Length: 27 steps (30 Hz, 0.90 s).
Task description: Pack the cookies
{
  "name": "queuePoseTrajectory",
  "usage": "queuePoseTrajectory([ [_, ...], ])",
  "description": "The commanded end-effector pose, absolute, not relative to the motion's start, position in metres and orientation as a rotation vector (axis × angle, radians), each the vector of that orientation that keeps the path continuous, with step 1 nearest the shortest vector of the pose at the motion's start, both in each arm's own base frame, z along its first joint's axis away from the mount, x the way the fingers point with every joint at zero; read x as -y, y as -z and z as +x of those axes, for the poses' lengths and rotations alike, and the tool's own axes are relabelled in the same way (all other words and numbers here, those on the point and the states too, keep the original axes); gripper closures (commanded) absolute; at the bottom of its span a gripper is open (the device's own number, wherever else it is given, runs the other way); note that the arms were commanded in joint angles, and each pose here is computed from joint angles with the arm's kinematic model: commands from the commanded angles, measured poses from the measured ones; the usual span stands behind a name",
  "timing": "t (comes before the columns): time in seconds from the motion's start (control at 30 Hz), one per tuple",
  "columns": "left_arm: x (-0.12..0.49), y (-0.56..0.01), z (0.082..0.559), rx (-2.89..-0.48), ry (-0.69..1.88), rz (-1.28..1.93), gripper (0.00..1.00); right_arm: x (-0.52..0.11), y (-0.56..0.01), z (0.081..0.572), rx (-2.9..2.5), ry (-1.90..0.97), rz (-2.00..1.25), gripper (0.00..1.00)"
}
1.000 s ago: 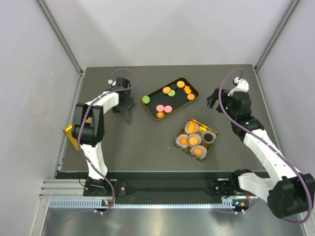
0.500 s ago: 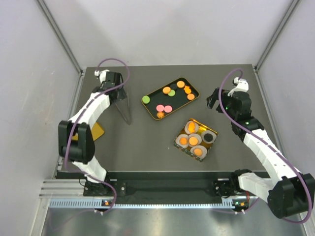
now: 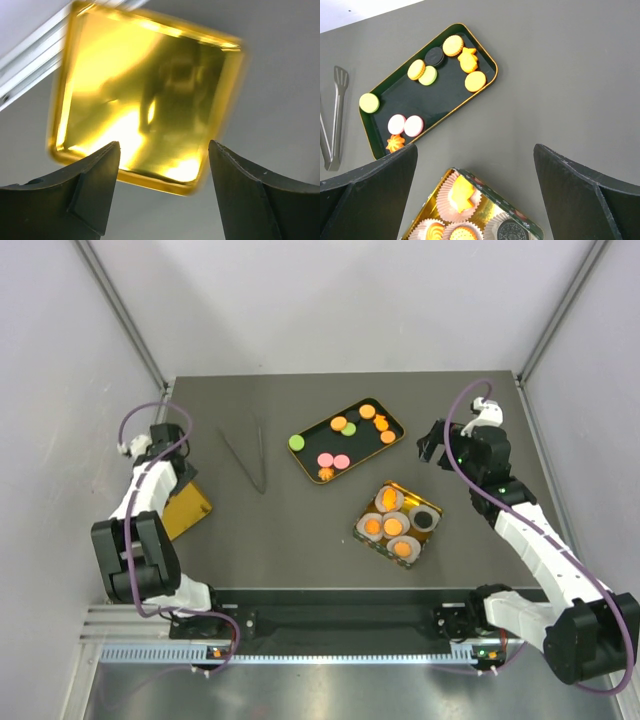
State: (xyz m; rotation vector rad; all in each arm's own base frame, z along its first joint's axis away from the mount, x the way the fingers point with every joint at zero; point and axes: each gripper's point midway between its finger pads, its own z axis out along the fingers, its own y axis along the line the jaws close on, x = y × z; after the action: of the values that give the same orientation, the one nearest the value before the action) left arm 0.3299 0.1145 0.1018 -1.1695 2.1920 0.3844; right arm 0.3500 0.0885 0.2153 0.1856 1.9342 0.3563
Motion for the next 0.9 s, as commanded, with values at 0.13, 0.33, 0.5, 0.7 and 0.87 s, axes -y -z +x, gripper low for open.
queuePoseTrajectory([
  [0.13,-0.152,-0.075,0.274,-2.151,-0.379,-1.434,0.27,-0.089,-0.243,0.355,-1.865,-0.380,0.162,0.00],
  [0.33,-0.171,-0.073,0.252,-2.131,-0.440,-1.491,0.27,-0.089,-0.242,0.355,-1.866,-0.381,0.164,0.00],
  [0.5,-0.185,-0.067,0.235,-2.110,-0.437,-1.571,0.27,-0.090,-0.239,0.357,-1.874,-0.384,0.165,0.00],
  [0.7,-0.194,-0.058,0.229,-2.086,-0.405,-1.639,0.30,-0.090,-0.237,0.356,-1.881,-0.385,0.166,0.00],
  [0.87,-0.198,-0.049,0.232,-2.078,-0.381,-1.668,0.36,-0.090,-0.239,0.356,-1.874,-0.386,0.165,0.00],
])
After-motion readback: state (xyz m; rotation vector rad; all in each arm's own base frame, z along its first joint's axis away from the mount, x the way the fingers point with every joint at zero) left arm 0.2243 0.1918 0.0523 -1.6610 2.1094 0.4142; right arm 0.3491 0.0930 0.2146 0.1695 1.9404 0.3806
